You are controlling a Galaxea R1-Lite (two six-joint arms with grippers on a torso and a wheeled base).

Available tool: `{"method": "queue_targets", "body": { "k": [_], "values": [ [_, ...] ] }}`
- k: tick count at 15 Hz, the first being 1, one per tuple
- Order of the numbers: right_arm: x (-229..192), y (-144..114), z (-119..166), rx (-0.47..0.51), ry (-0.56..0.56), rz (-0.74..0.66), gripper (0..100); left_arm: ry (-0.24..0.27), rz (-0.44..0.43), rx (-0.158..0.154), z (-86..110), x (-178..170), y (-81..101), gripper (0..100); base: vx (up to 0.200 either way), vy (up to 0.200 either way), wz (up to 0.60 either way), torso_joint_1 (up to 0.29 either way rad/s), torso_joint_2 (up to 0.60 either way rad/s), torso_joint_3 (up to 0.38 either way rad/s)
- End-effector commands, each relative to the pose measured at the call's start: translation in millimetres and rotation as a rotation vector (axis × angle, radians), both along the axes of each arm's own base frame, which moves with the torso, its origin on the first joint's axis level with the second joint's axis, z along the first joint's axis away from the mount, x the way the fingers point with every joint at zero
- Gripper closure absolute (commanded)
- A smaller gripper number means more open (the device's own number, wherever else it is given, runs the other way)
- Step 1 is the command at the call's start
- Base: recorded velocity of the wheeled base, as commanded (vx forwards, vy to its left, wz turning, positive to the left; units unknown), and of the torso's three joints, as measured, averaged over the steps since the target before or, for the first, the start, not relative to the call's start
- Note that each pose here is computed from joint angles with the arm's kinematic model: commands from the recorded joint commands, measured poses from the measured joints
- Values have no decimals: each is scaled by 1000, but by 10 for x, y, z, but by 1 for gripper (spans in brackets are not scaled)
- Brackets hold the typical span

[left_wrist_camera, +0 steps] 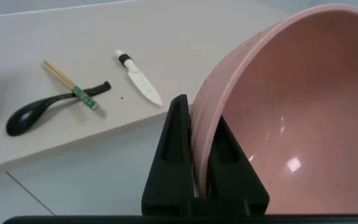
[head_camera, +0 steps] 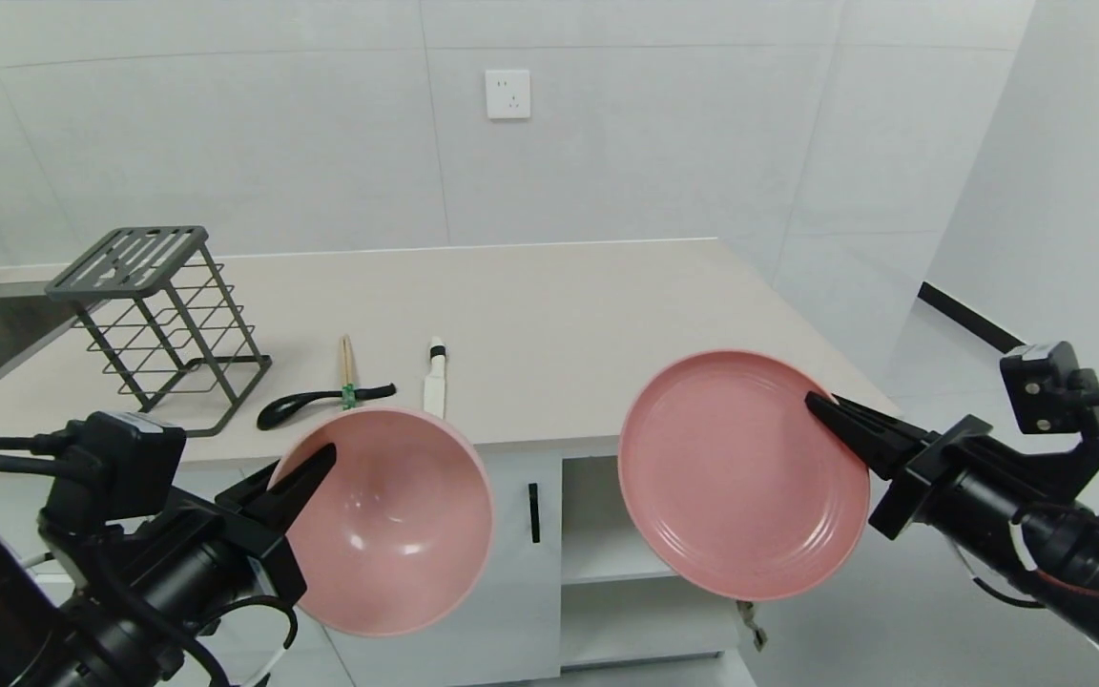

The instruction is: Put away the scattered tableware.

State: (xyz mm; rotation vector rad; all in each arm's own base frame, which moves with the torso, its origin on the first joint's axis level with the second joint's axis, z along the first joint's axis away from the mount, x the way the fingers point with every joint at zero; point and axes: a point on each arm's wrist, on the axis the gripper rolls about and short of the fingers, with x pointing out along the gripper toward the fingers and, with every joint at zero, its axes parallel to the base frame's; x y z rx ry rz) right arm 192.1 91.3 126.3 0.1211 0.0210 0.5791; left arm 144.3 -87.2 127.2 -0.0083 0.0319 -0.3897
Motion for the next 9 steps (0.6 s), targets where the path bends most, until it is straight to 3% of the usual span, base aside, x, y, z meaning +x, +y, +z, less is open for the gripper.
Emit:
{"method": "queue_targets", "body": {
  "k": [1, 9],
  "values": [
    [2, 2, -6, -1, 2, 1, 100, 5, 0, 3, -9, 6, -4, 100, 0, 0, 0, -286, 549, 276],
    [8, 1, -52, -50, -3, -1, 100, 29, -1, 20, -41, 8, -6, 100, 0, 0, 0, -265, 511, 246]
  ]
}}
